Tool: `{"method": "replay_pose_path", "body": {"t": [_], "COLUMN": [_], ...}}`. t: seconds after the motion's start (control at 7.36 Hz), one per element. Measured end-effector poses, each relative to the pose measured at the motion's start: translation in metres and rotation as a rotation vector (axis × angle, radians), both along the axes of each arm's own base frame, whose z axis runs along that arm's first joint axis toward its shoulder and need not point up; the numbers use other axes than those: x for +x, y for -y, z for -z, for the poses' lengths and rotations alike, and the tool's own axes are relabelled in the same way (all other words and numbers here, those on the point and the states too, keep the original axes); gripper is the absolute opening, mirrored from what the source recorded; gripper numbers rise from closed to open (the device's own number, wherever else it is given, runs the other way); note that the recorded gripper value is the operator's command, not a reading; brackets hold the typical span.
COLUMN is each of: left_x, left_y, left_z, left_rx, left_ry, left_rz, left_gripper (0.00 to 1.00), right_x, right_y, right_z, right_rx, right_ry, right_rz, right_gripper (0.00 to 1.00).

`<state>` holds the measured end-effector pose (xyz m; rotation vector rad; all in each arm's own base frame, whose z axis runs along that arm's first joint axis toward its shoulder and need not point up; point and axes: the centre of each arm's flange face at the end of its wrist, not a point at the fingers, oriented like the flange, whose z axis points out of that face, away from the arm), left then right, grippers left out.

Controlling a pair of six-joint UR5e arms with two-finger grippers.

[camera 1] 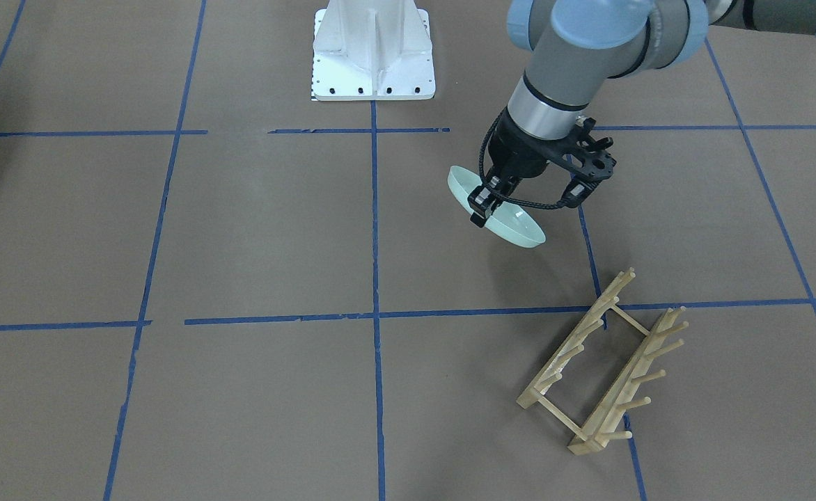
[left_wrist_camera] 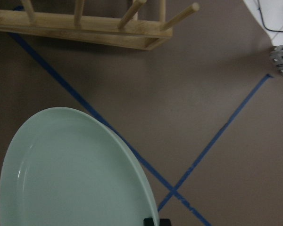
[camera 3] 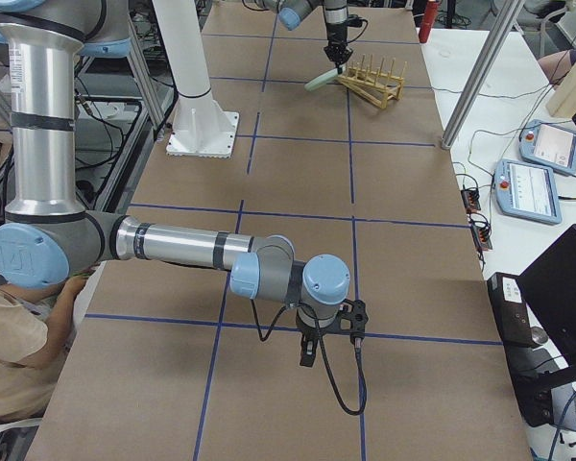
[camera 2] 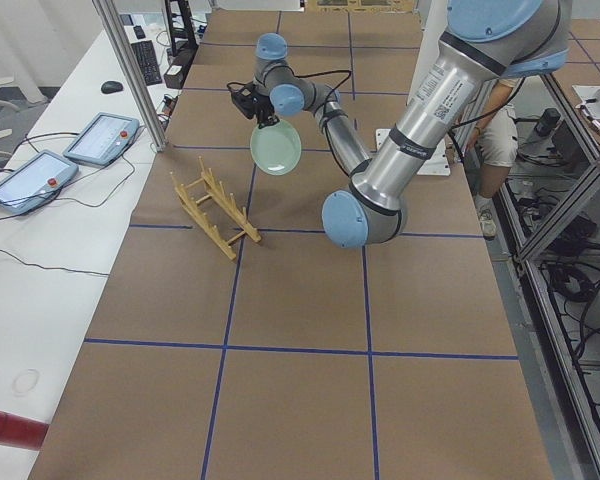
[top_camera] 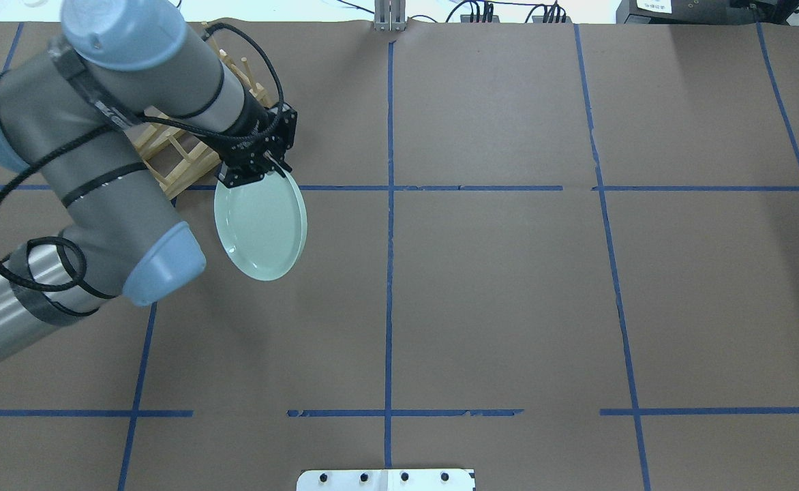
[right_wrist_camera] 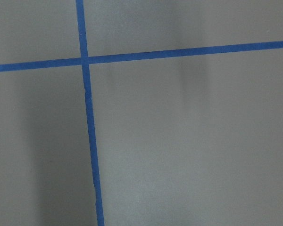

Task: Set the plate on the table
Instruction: 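Carry the plate with the left gripper toward the robot and lower it flat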

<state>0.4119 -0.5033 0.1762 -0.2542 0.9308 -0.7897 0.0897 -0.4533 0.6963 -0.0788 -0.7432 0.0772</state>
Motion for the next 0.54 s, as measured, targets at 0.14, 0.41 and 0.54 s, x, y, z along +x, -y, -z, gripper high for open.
{"method": "replay_pose_path", "body": {"t": [0.14, 0.41, 0.54], "left_x": [0.03, 0.087, 0.112], "left_y": [-0.008, -0.008, -0.013], "left_z": [-0.003, -0.007, -0.013], "left_rx": [-0.015, -0.014, 0.013], "left_ry": [0.103, 0.26, 0.304], "left_rz": [-0.052, -0.178, -0.257], "left_gripper": [0.0, 0.0, 0.0], "right_x": [0.0, 0.0, 0.0], "right_y": [0.0, 0.0, 0.0], "right_z": [0.0, 0.0, 0.0], "right_rx": [0.0, 0.0, 0.0], "right_ry": [0.0, 0.0, 0.0], "right_rz": [0.0, 0.0, 0.0], "right_gripper": [1.0, 1.0, 1.0]}}
